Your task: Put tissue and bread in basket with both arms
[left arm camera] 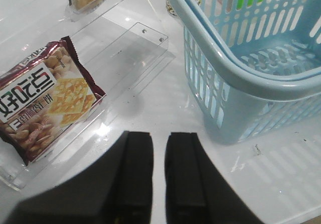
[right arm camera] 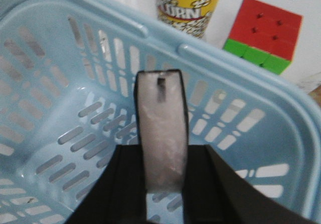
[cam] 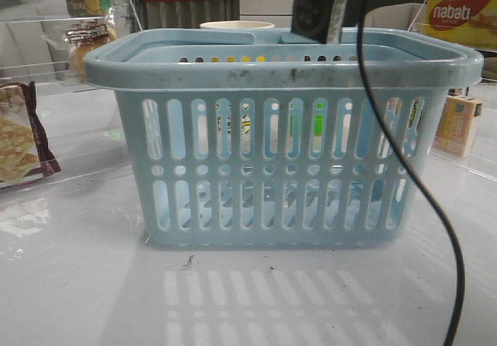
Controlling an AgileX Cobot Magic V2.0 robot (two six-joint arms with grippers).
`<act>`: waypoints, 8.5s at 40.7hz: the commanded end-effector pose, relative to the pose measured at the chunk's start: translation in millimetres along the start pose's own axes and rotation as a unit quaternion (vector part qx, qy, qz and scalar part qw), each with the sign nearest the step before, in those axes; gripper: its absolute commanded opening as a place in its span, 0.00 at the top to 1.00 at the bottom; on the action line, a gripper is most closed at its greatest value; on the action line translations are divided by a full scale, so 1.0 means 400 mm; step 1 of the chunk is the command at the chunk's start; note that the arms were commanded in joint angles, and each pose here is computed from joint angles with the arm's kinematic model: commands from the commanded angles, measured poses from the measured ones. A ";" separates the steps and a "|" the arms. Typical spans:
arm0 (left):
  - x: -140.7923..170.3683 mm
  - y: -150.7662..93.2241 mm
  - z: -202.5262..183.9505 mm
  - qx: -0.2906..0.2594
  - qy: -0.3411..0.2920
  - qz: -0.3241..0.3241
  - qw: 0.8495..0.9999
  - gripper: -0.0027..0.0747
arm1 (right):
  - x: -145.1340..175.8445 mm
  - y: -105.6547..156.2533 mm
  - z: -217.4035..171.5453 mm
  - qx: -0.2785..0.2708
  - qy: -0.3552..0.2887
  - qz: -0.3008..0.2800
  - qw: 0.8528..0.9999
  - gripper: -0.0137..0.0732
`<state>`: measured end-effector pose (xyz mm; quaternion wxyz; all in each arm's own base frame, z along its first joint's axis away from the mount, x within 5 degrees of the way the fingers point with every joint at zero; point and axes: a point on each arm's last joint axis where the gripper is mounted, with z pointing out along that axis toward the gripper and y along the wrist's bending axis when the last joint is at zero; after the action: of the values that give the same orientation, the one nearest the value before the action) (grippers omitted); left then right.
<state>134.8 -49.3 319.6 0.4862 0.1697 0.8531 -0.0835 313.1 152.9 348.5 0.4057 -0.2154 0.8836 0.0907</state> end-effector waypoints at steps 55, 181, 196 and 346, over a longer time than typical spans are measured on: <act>-0.040 -0.001 -0.016 0.001 -0.056 -0.001 0.998 0.80 | 0.340 0.023 -0.360 -0.008 -0.146 -0.026 0.989 0.16; -0.331 0.298 0.709 -0.100 -0.074 -0.116 0.985 0.75 | 0.363 0.023 -0.355 -0.009 -0.111 -0.026 0.993 0.20; -0.382 0.277 0.610 -0.087 -0.058 -0.115 0.988 0.85 | 0.363 0.023 -0.355 -0.009 -0.111 -0.026 0.993 0.20; -0.067 -0.063 -0.124 0.093 -0.021 0.058 0.994 0.83 | 0.369 0.017 -0.352 0.005 -0.095 -0.045 0.994 0.65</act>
<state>96.6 -62.0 352.9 0.4500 0.2726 0.8413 -0.1244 126.1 66.4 315.1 0.4520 -0.2465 0.8528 0.0875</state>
